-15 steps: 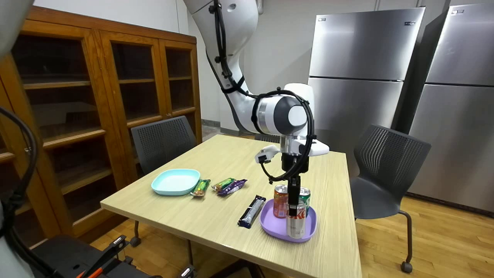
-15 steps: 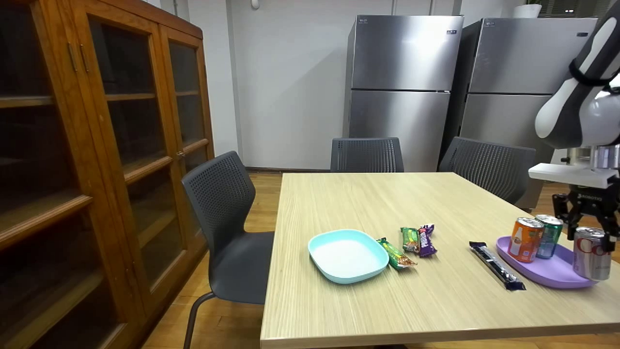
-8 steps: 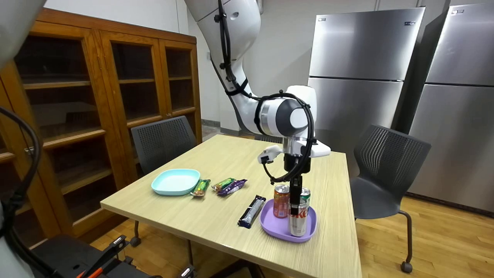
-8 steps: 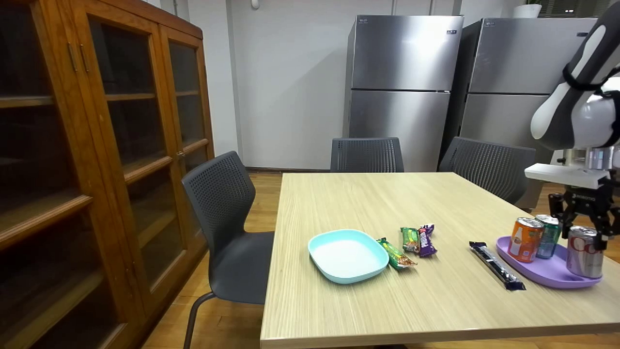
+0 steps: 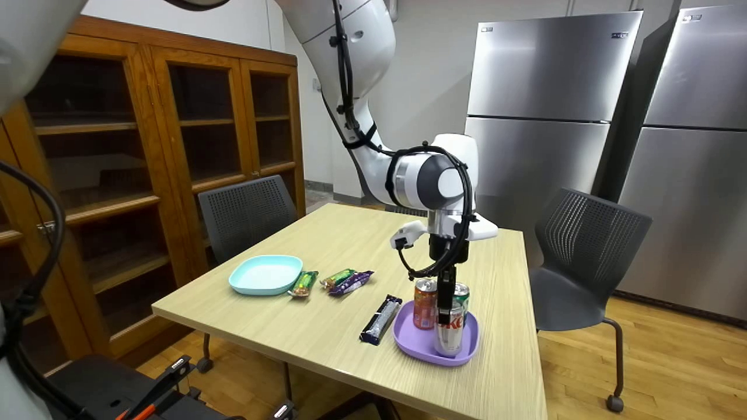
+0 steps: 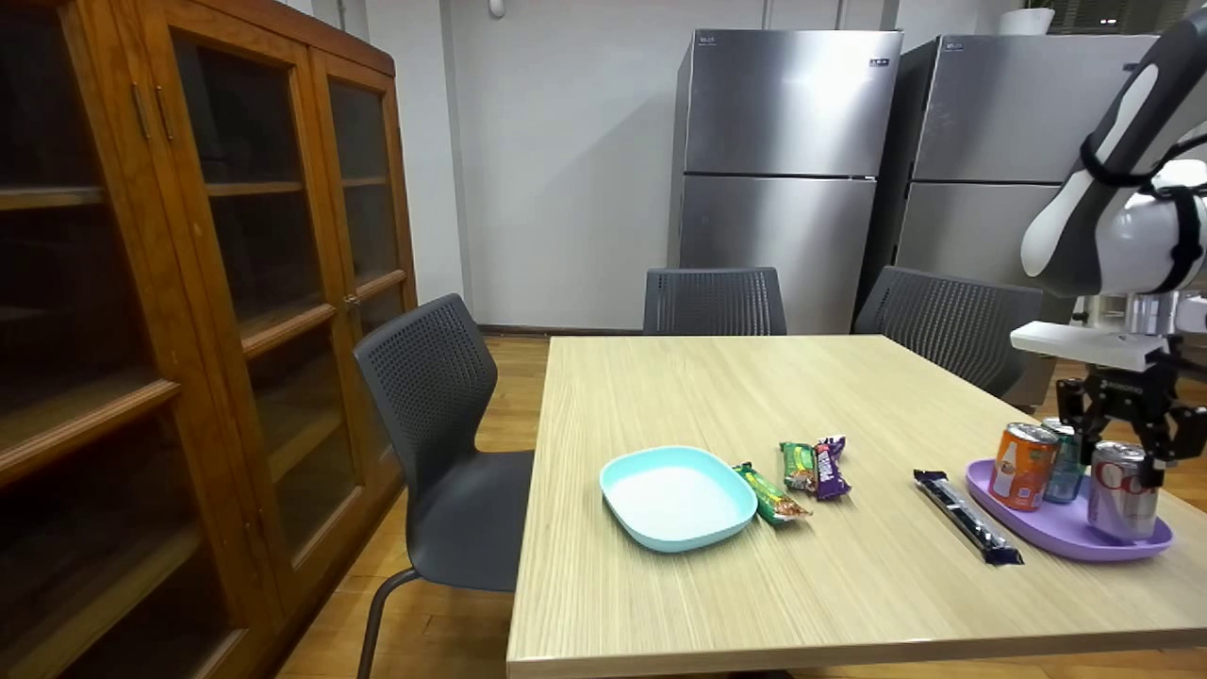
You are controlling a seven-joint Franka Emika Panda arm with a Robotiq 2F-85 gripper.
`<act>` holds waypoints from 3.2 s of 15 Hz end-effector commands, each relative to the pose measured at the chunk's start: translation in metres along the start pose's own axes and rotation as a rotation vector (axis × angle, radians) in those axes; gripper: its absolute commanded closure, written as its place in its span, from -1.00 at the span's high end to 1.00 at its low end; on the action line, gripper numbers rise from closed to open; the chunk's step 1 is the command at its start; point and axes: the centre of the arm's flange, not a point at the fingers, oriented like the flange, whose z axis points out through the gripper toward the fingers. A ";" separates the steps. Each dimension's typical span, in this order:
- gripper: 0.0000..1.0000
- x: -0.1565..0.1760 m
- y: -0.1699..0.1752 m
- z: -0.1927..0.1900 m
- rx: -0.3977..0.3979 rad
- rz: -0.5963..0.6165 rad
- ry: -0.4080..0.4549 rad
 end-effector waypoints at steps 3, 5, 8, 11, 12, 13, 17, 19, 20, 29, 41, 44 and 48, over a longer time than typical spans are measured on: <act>-0.24 0.005 -0.008 -0.006 0.014 0.000 -0.027; -0.24 0.005 -0.008 -0.006 0.015 0.001 -0.028; -0.24 0.006 -0.009 -0.005 0.017 0.004 -0.030; -0.24 0.005 -0.010 -0.005 0.020 0.005 -0.033; -0.24 0.005 -0.011 -0.005 0.021 0.006 -0.034; -0.24 0.005 -0.011 -0.005 0.021 0.007 -0.035; -0.24 0.005 -0.014 -0.003 0.019 0.008 -0.036; -0.24 0.005 -0.014 -0.002 0.018 0.006 -0.035; 0.31 0.005 -0.014 -0.002 0.013 0.002 -0.034; 1.00 0.004 -0.014 -0.014 0.037 -0.003 -0.025; 1.00 -0.016 -0.001 -0.053 0.062 -0.139 -0.066; 1.00 -0.024 0.001 -0.068 0.073 -0.178 -0.067; 1.00 -0.042 -0.006 -0.081 0.086 -0.241 -0.072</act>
